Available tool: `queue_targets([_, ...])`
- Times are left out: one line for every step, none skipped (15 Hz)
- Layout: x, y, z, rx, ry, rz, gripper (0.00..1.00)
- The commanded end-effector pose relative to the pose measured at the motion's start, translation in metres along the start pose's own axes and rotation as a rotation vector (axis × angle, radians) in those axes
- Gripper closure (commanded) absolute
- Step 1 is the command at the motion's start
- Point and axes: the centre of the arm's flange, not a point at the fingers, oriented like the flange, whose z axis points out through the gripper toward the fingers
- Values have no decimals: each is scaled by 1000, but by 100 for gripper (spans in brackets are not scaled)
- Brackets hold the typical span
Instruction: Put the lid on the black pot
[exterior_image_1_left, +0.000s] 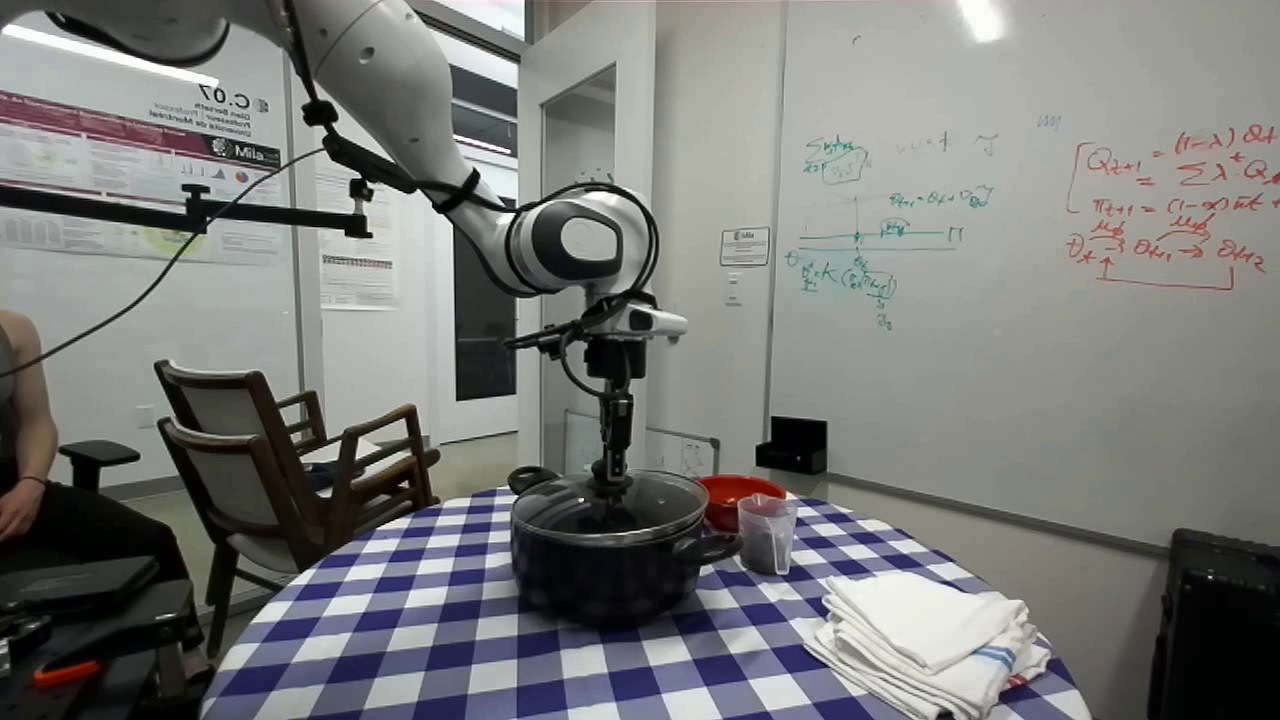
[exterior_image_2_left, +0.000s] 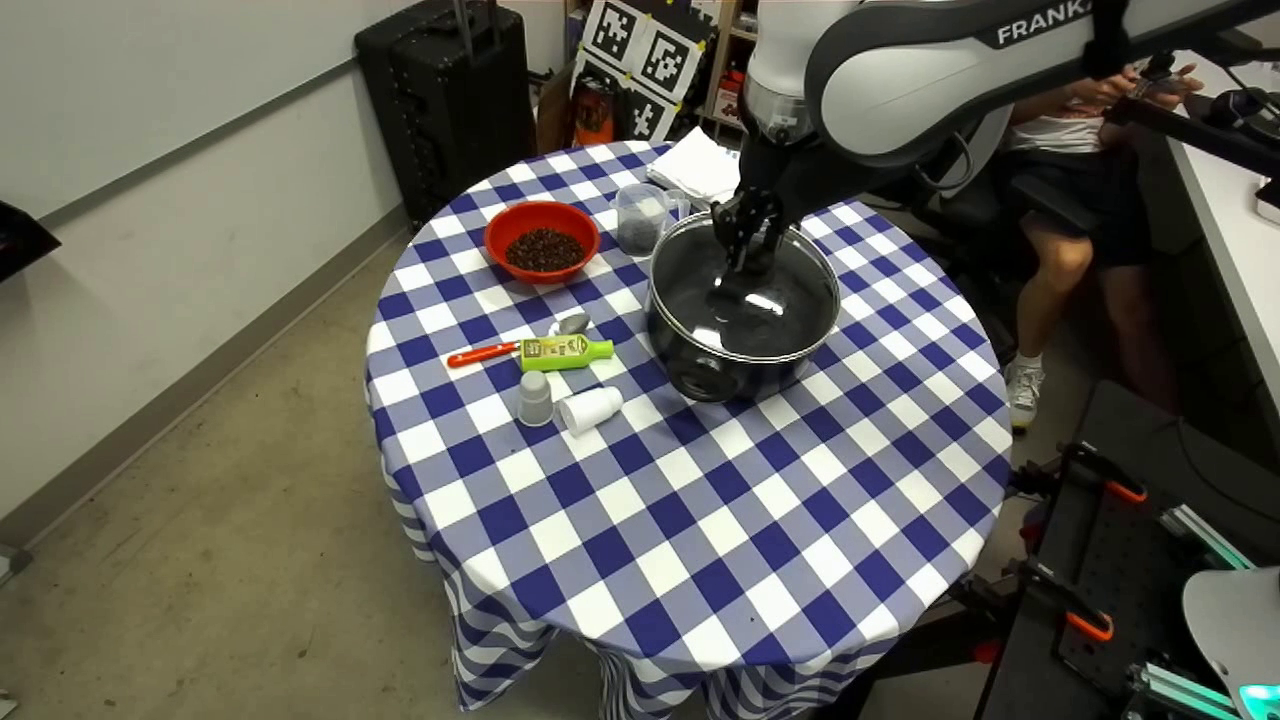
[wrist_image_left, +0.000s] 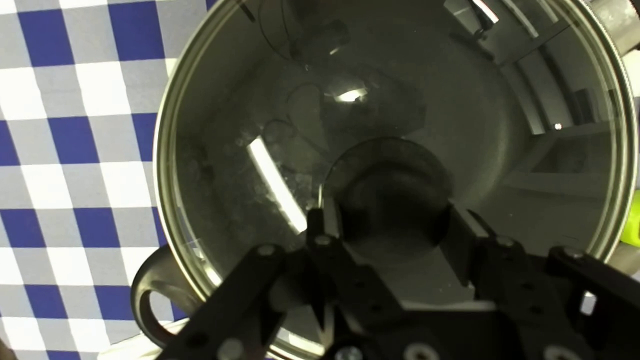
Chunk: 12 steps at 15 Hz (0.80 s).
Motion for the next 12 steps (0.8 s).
queue_targets([9, -1, -9, 31, -11, -18, 75])
queue_targets([9, -1, -9, 32, -13, -20, 75])
queue_targets([9, -1, -8, 33, -16, -20, 75])
queue_targets([10, -1, -8, 34, -18, -19, 75])
queue_targets([11, 0, -6, 34, -26, -18, 75])
queue_targets([11, 0, -6, 38, -32, -19, 75])
queue_targets([12, 0, -5, 40, -39, -18, 75])
queue_targets([13, 0, -5, 43, -44, -22, 75])
queue_targets([14, 0, -5, 44, -53, -23, 75])
queue_targets([15, 1, -5, 47, -61, -25, 75])
queue_targets([16, 0, -4, 47, -67, -27, 75])
queue_targets([17, 0, -4, 49, -74, -29, 75])
